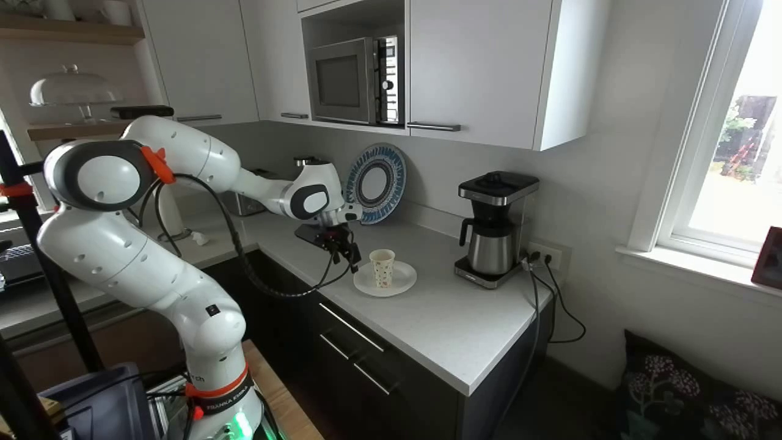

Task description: Close the microwave door

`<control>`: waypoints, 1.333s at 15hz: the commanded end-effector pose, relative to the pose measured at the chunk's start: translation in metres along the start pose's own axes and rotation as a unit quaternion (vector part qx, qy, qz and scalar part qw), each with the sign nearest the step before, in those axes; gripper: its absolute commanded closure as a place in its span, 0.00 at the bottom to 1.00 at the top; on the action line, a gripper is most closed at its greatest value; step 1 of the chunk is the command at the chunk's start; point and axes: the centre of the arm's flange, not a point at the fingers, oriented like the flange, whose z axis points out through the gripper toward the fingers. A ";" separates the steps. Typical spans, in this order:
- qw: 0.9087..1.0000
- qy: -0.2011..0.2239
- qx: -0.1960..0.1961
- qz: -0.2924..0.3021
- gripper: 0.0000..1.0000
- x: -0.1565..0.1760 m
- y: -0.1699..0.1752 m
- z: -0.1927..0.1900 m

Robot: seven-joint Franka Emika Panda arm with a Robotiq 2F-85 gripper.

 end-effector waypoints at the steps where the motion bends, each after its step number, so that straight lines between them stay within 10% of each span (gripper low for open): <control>1: 1.000 0.020 -0.011 -0.008 0.00 0.002 0.000 -0.025; 20: 0.977 0.173 -0.094 -0.084 0.00 0.015 -0.016 -0.183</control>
